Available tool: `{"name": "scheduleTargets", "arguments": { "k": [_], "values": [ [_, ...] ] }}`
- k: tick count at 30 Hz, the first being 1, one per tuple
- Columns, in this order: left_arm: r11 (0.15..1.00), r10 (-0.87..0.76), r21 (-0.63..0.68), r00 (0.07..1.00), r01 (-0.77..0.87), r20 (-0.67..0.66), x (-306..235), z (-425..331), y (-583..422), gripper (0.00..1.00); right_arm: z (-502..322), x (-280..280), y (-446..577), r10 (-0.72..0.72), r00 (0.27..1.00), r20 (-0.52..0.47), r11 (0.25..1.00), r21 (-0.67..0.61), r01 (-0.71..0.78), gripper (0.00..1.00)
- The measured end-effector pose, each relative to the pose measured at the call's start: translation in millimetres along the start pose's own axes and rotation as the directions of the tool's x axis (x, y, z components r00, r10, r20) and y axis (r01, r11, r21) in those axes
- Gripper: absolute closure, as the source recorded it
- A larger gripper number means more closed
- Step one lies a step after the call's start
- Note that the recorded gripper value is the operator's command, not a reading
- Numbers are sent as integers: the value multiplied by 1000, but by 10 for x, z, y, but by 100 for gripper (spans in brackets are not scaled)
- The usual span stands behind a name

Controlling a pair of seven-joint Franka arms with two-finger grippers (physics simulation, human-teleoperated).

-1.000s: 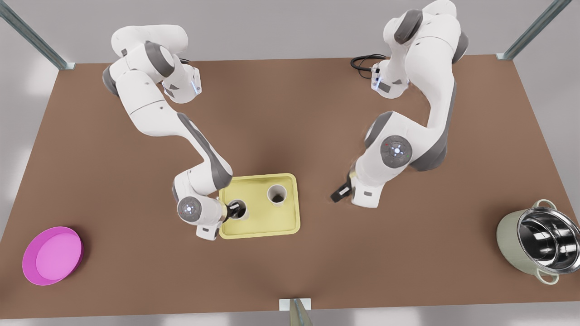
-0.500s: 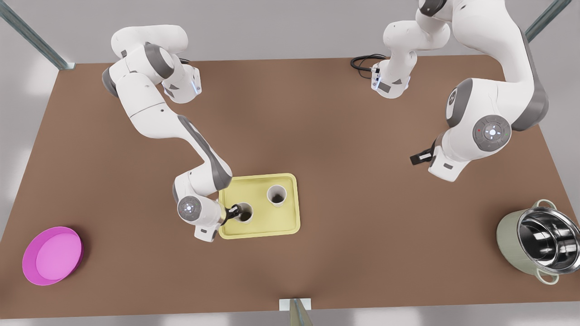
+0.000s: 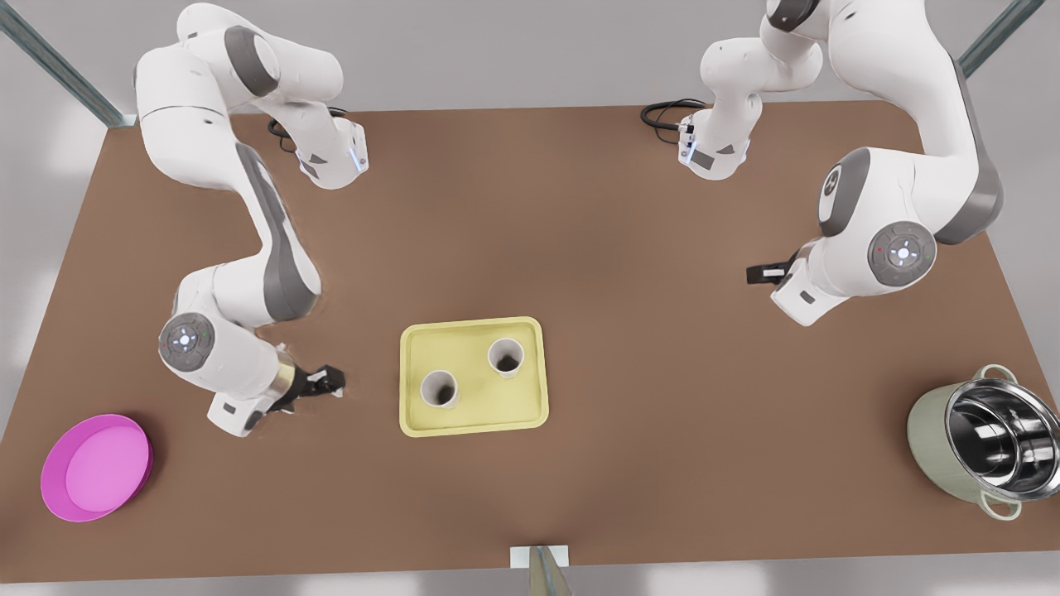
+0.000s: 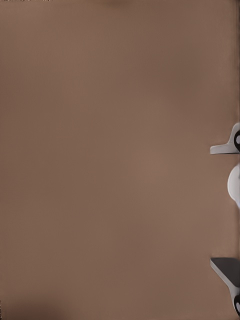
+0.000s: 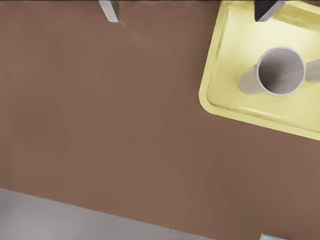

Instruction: Use both arms to respectively pick up the white IKEA cups from the middle-left and middle-right positions, then place the white IKEA cups onto the middle-middle tray, ensuring that the cups remain upright and do not tip over

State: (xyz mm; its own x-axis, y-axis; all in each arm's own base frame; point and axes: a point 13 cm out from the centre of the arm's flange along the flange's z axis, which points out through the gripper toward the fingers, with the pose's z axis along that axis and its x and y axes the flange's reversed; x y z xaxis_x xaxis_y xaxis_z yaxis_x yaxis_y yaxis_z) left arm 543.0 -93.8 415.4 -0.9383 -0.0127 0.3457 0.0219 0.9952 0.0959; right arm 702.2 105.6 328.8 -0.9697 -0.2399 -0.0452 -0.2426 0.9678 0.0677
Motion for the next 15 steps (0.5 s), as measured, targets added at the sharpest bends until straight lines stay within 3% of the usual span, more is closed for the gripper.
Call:
{"name": "scheduleTargets", "arguments": {
  "k": [5,10,15],
  "values": [
    [999,51,-1,999,-51,-5,7,11,2,0,-1395,791,-769,148,989,-9,986,85,-146,0],
    [996,90,-2,996,-90,-7,12,13,4,0,-1452,1190,-665,170,975,-143,984,84,-159,0],
    [993,119,-2,993,-119,-12,24,18,7,0,-1708,1667,-400,177,969,-174,982,104,-160,0]
  ]
}}
